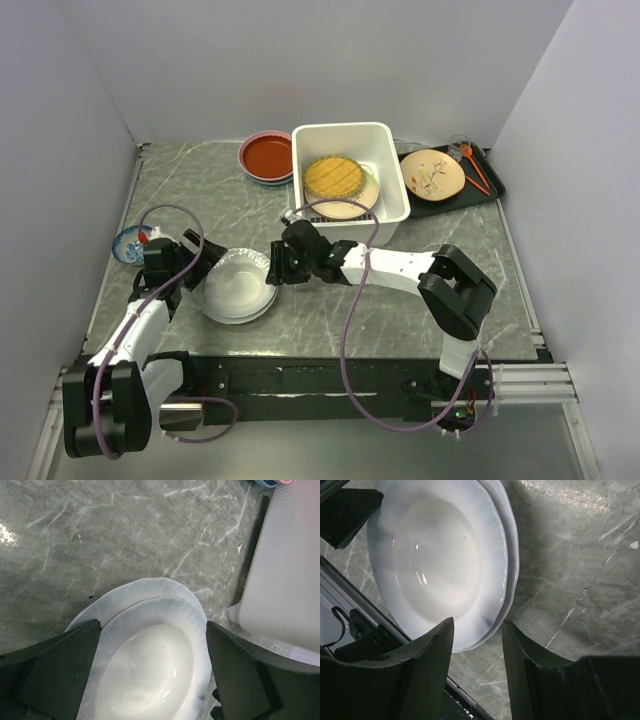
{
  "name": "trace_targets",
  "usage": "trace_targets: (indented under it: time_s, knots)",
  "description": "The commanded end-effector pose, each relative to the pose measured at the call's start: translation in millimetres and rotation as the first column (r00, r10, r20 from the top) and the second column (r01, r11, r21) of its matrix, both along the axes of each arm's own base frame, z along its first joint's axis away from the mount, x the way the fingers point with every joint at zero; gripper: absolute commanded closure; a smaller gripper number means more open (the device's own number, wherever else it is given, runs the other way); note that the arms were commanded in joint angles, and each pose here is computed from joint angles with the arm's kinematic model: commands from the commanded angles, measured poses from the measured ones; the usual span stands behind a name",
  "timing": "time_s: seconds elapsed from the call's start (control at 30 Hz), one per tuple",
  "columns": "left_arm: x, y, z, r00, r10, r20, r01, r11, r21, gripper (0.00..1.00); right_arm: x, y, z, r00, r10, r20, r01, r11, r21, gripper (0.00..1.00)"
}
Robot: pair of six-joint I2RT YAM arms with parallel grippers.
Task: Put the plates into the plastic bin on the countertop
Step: Pick up the plate at the center of the board.
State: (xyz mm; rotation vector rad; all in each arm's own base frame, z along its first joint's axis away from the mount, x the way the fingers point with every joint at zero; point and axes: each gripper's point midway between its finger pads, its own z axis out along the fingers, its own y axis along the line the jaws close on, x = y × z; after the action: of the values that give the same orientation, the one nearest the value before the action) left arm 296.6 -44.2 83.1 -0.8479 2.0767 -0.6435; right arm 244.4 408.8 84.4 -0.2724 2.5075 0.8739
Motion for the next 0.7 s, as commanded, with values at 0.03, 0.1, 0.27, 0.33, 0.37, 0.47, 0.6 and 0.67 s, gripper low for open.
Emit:
trace_targets:
  time_s: [0.03, 0.1, 0.27, 0.33, 0.37, 0.47, 0.6, 0.67]
  knots:
    - [-32.7, -7.5, -37.5, 0.986, -0.028, -0.167, 0.026, 1.0, -0.017, 0.05, 3.8, -1.9, -14.5, 0.998, -0.033, -0.044, 0.033, 0.999, -0.003, 0.49]
    - [-32.9, -8.1, -37.0, 0.986, -0.033, -0.165, 0.031, 0.999, -0.016, 0.05, 2.9, 1.7, -16.3, 0.998, -0.021, -0.051, 0.022, 1.0, 0.011, 0.49]
    - [-33.8, -10.6, -34.8, 0.987, -0.04, -0.156, 0.036, 0.999, -0.026, 0.05, 0.5, 7.1, -18.1, 0.998, -0.007, -0.07, 0.009, 0.999, 0.037, 0.5]
    - [-33.8, -12.2, -33.9, 0.987, -0.046, -0.151, 0.042, 0.999, -0.03, 0.05, 0.3, 7.5, -22.8, 0.997, -0.009, -0.08, 0.012, 0.999, 0.032, 0.5]
    - [-33.9, -12.6, -33.4, 0.988, -0.046, -0.15, 0.042, 0.999, -0.031, 0.05, -0.1, 7.9, -22.7, 0.997, -0.009, -0.082, 0.012, 0.999, 0.035, 0.5]
    - [-34.7, -16.5, -33.4, 0.988, -0.057, -0.145, 0.052, 0.998, -0.041, 0.05, -0.1, 9.5, -24.2, 0.996, -0.005, -0.086, 0.009, 0.999, 0.045, 0.5]
    - [-35.6, -20.8, -34.2, 0.987, -0.068, -0.146, 0.062, 0.997, -0.043, 0.05, -0.8, 19.9, -14.6, 0.997, 0.022, -0.068, -0.014, 0.994, 0.11, 0.5]
    - [-35.6, -22.9, -34.7, 0.986, -0.075, -0.147, 0.069, 0.997, -0.043, 0.05, -2.7, 22.1, -10.7, 0.997, 0.033, -0.065, -0.023, 0.989, 0.143, 0.5]
